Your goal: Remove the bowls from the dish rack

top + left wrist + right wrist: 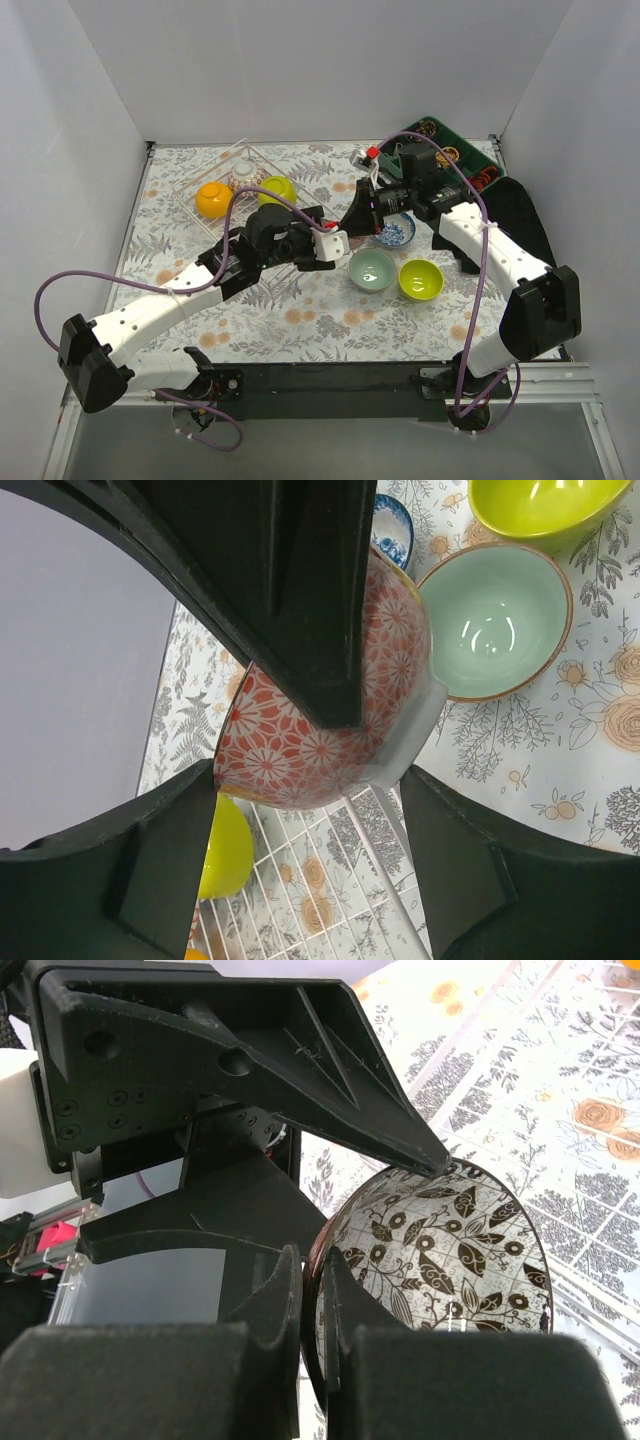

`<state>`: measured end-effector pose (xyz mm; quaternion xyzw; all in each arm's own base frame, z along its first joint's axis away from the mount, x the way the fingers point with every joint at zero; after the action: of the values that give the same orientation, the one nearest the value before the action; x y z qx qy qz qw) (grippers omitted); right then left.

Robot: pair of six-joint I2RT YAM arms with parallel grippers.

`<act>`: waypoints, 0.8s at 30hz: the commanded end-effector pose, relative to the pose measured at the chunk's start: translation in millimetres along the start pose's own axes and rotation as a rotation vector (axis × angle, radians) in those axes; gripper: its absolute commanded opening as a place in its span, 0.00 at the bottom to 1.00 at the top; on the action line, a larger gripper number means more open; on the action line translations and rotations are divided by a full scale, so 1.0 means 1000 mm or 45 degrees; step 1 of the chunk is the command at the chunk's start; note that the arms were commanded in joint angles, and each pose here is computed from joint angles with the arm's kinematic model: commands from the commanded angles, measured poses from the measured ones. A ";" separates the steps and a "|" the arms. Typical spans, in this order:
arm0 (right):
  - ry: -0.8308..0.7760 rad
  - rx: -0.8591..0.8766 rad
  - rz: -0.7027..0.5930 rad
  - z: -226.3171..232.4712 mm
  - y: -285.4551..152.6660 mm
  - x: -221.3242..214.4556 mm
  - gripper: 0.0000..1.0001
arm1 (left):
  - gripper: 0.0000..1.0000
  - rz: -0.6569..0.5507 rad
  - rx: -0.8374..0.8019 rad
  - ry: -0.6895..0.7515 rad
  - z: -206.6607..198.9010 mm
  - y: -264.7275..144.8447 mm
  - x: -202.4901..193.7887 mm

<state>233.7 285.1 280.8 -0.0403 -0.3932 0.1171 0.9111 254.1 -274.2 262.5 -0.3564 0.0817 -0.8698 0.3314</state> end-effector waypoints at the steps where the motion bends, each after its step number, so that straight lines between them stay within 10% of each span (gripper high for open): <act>1: -0.144 -0.102 -0.048 0.001 -0.012 0.006 0.01 | 0.71 -0.038 0.276 -0.108 0.039 -0.014 0.009; 5: -0.208 -0.360 -0.096 -0.020 -0.031 0.012 0.01 | 0.98 0.019 0.381 -0.258 0.040 -0.015 -0.004; 17: -0.349 -1.227 -0.209 -0.089 -0.105 0.015 0.01 | 0.98 0.193 0.609 -0.942 0.043 -0.028 -0.050; 24: -0.334 -1.381 -0.243 -0.122 -0.115 0.003 0.01 | 0.98 0.336 0.681 -1.292 0.029 -0.040 -0.087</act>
<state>315.7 184.4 200.7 -0.4373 -0.4688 -0.1140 0.7590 302.7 -204.2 246.8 -0.5723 -0.2028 -0.6143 0.5040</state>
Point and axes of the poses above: each gripper's point midway between its finger pads, its own y axis out along the fingers, its own z axis along the line the jaws close on, x = y × z, the point moved 2 cm from there along -y, back along the fingers, and after that the axes turned 13 degrees about y, right-handed, at the moved point
